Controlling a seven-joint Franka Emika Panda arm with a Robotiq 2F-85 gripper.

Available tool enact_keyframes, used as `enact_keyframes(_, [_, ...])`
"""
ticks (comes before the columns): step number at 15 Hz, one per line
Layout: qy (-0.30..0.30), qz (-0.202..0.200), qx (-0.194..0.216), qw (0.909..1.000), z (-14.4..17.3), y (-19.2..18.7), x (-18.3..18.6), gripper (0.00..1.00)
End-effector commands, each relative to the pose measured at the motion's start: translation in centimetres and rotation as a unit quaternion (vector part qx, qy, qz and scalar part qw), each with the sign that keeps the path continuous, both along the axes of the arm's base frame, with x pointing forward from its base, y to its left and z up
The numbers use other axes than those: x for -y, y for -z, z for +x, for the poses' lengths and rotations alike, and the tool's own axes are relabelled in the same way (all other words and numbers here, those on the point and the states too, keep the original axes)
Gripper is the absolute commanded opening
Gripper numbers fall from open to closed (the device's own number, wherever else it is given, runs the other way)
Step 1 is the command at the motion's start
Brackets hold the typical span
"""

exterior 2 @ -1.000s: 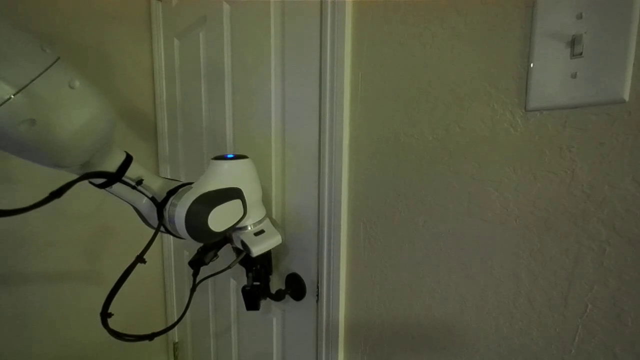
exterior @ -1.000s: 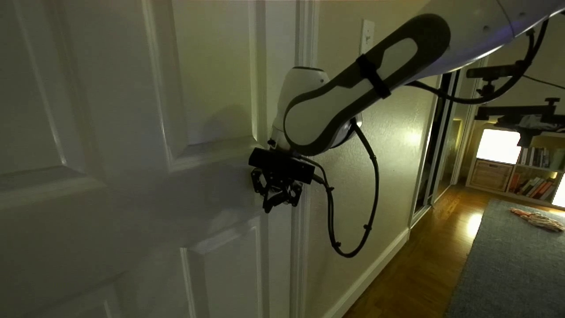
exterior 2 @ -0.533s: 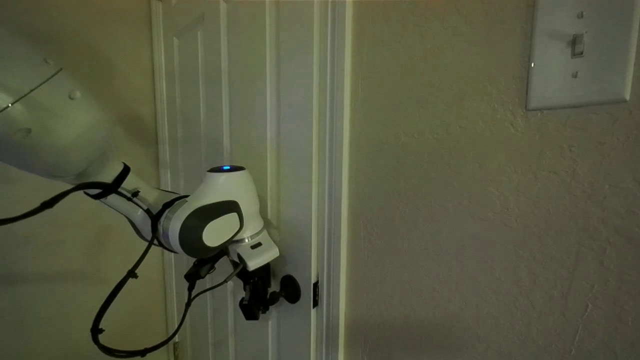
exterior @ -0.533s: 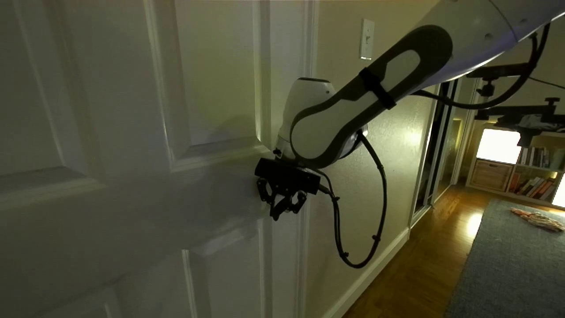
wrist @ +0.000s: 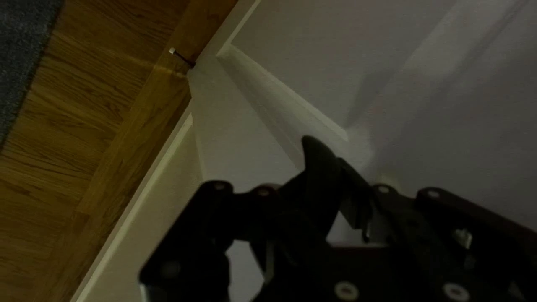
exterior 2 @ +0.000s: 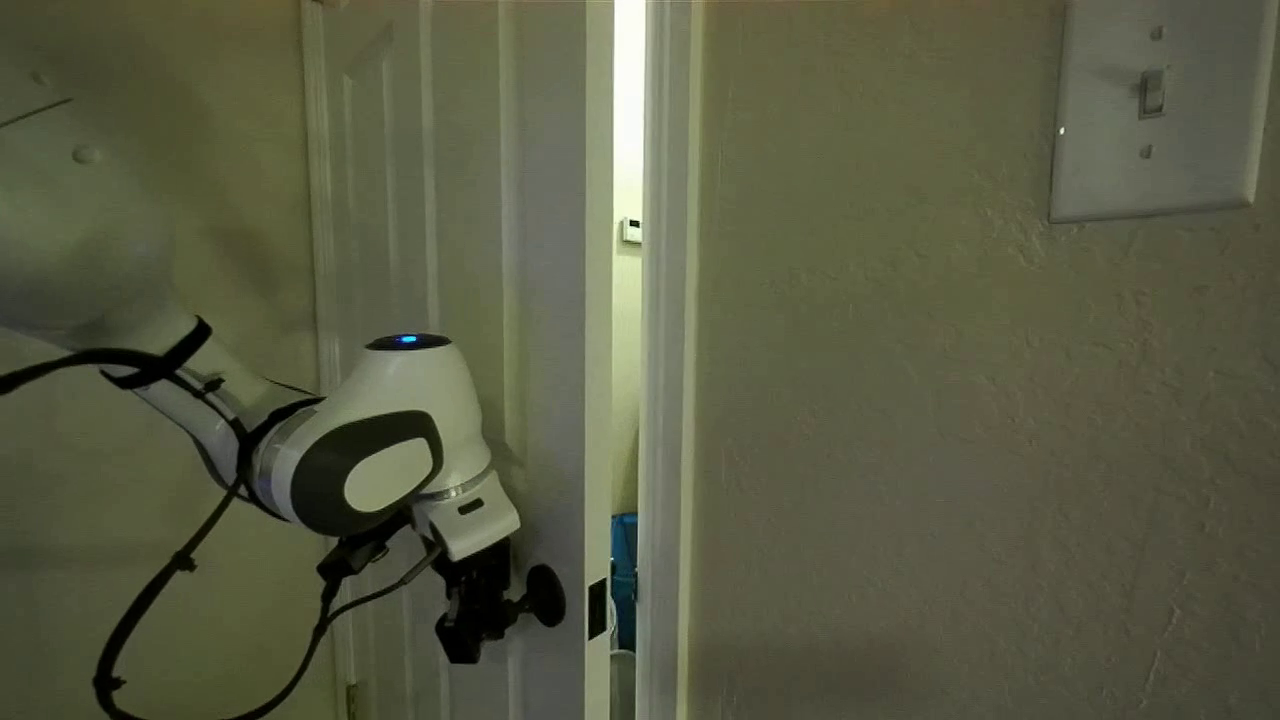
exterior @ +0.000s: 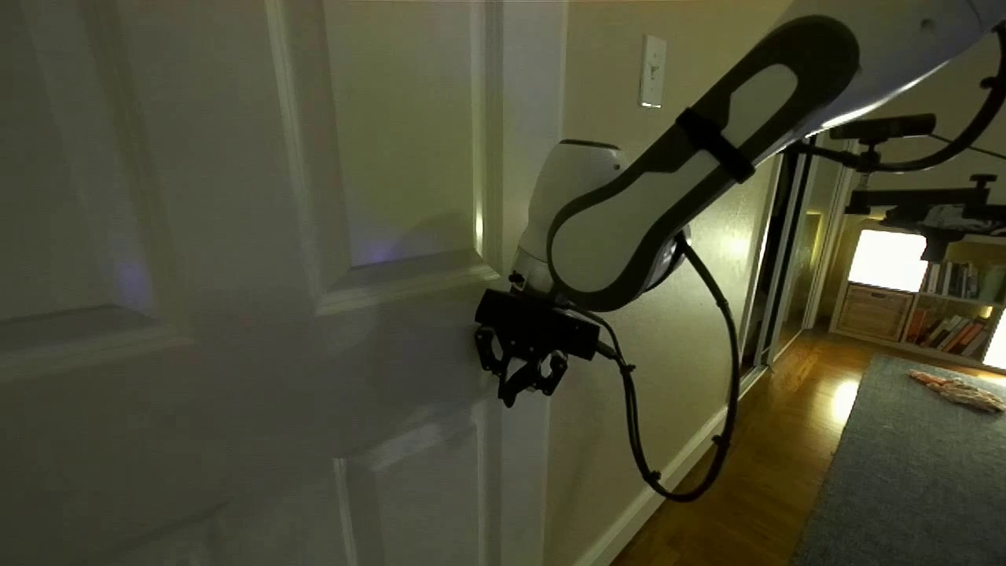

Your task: Open the door

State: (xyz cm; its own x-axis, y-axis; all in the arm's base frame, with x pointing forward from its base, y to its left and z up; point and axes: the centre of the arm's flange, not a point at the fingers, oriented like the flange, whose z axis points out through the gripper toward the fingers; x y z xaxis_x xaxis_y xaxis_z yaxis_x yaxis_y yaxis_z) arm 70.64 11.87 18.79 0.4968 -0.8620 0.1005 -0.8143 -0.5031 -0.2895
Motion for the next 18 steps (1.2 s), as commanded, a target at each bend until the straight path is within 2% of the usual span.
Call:
enact_keyframes(1, [-0.027,0.009,-0.055,0.998,-7.8,-2.1,-0.1,0.09])
enact_keyframes(5, [-0.055,0.01,-0.057,0.9968,-10.0,-4.3,-0.7,0.08])
enact_keyframes(9, [-0.073,0.031,-0.055,0.9953,-11.8,-6.3,-1.8,0.09])
enact_keyframes(10, [-0.072,0.04,-0.049,0.9954,-12.1,-6.6,-2.1,0.38])
enact_keyframes(12, [-0.078,0.058,-0.042,0.9944,-12.7,-7.0,-2.4,0.42])
enact_keyframes(14, [-0.103,0.075,-0.044,0.9908,-13.4,-8.1,-2.9,0.53])
enact_keyframes(16, [-0.149,0.095,-0.058,0.9826,-14.5,-10.2,-3.7,0.69])
enact_keyframes(18, [-0.201,0.118,-0.082,0.9691,-16.2,-13.6,-4.6,0.82])
